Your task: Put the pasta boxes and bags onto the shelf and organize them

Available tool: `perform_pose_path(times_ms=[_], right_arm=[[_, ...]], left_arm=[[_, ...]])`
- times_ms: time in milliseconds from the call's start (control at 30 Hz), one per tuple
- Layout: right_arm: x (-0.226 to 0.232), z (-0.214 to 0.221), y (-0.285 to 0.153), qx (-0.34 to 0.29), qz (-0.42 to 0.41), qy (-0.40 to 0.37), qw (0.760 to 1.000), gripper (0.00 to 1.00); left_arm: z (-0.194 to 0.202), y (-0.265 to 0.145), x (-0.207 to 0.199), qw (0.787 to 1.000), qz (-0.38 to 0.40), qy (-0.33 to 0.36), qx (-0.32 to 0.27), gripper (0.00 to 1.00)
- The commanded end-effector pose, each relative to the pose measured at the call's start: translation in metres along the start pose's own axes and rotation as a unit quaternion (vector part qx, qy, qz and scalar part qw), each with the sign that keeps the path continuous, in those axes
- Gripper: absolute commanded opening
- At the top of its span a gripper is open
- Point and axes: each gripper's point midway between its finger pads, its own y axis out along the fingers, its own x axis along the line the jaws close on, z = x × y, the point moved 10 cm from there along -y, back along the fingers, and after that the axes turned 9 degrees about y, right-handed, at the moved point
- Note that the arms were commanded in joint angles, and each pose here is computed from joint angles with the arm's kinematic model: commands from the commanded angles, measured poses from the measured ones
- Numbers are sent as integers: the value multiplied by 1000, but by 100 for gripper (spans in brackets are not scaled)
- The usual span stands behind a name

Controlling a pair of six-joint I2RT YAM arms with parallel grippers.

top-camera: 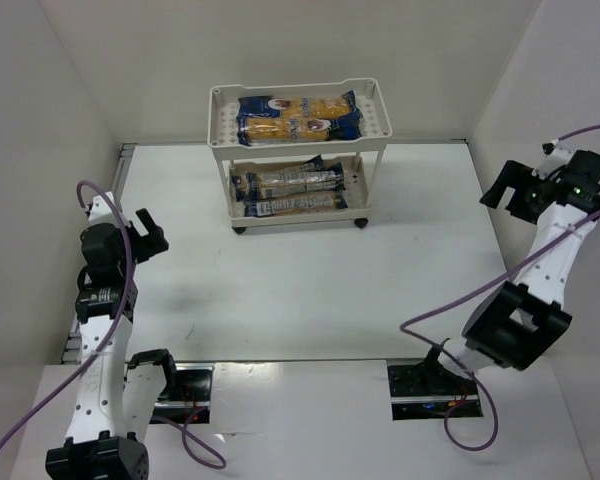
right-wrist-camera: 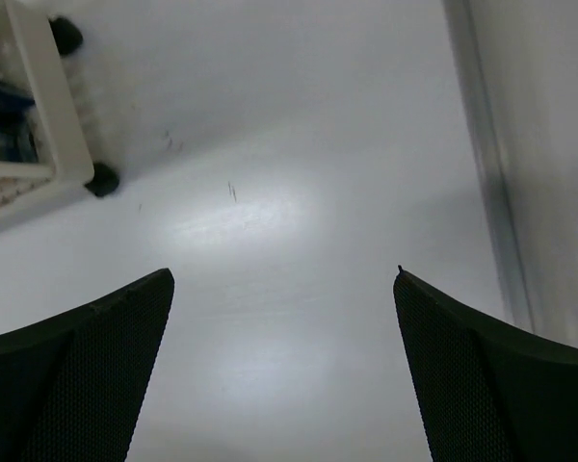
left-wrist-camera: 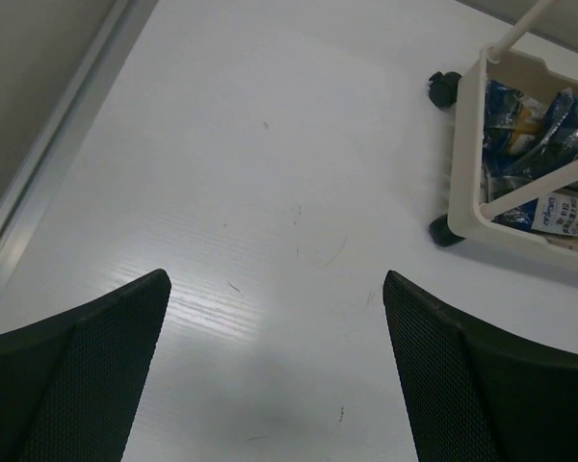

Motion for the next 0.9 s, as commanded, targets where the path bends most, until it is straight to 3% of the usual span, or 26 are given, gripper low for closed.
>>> perform_pose_path(times_ms=[0,67,133,333,867], right_arm=[[-5,27,3,169,-67,34,983,100],[-11,40,6,211,-60,37,975,100],[-13,44,7,210,-32,52,976,100],[9,52,-26,89,24,12,996,100],[19,58,-29,67,4,9,998,100]], left_arm=[[-4,-3,-6,999,31,-31,-18,98],[0,-2,-7,999,35,-31,-12,98],[-1,-2,-9,999,41,-29,-16,98],[3,0,-14,998,53,-24,-6,98],[2,-3,-23,997,78,-17,-13,99]])
